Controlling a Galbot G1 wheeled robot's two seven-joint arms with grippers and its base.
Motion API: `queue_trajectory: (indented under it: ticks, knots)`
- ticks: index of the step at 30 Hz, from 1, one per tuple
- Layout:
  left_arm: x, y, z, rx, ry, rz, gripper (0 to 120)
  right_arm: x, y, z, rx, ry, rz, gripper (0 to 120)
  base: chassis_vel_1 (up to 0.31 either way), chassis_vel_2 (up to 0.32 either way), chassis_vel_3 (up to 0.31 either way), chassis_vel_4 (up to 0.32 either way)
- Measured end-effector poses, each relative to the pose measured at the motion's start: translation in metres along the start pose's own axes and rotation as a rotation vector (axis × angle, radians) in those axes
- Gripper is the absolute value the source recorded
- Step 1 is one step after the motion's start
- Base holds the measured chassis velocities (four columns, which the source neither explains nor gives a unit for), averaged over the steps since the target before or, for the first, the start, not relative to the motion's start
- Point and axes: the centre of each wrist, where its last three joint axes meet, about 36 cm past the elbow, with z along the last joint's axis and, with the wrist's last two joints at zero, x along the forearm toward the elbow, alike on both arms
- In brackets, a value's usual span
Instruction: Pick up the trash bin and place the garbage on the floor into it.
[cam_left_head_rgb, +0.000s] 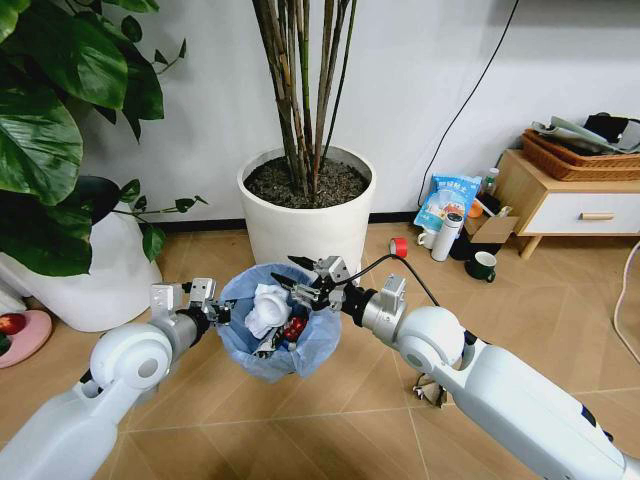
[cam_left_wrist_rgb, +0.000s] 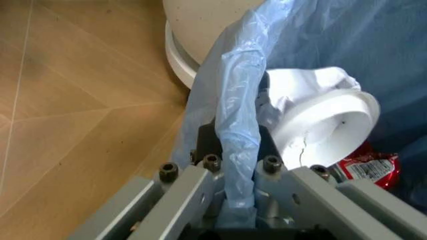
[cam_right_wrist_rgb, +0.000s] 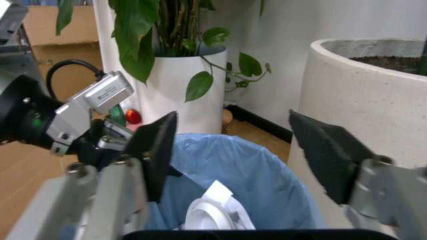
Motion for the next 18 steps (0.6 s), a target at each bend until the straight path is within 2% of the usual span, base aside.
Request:
queue_trajectory:
  ticks: [1, 4, 6, 9, 13, 17, 18]
  knots:
    - [0.000, 0.000, 0.000, 0.000, 0.000, 0.000, 0, 0.000, 0.000, 0.000, 0.000, 0.000, 0.000, 64, 0.000, 0.000, 0.000, 0.000]
    - [0.000, 0.001, 0.000, 0.003, -0.003, -0.004, 0, 0.006, -0.008, -0.001, -0.006, -0.012, 0.060, 81, 0.000, 0.000, 0.000, 0.000]
    - [0.001, 0.002, 0.000, 0.005, -0.003, -0.006, 0, 0.012, -0.010, 0.001, -0.014, -0.011, 0.103, 84, 0.000, 0.000, 0.000, 0.000]
    - [0.001, 0.004, 0.001, 0.009, -0.003, -0.012, 0, 0.034, -0.015, 0.007, -0.019, 0.006, 0.231, 96, 0.000, 0.000, 0.000, 0.000]
    - [0.004, 0.005, 0.002, 0.008, -0.005, -0.015, 0, 0.060, -0.020, 0.008, -0.007, 0.021, 0.332, 100, 0.000, 0.000, 0.000, 0.000]
    - [0.006, 0.007, 0.004, 0.006, -0.007, -0.023, 0, 0.100, -0.036, 0.023, 0.005, 0.058, 0.491, 100, 0.000, 0.000, 0.000, 0.000]
    - [0.006, 0.007, 0.004, 0.006, -0.007, -0.023, 0, 0.100, -0.036, 0.023, 0.005, 0.058, 0.491, 100, 0.000, 0.000, 0.000, 0.000]
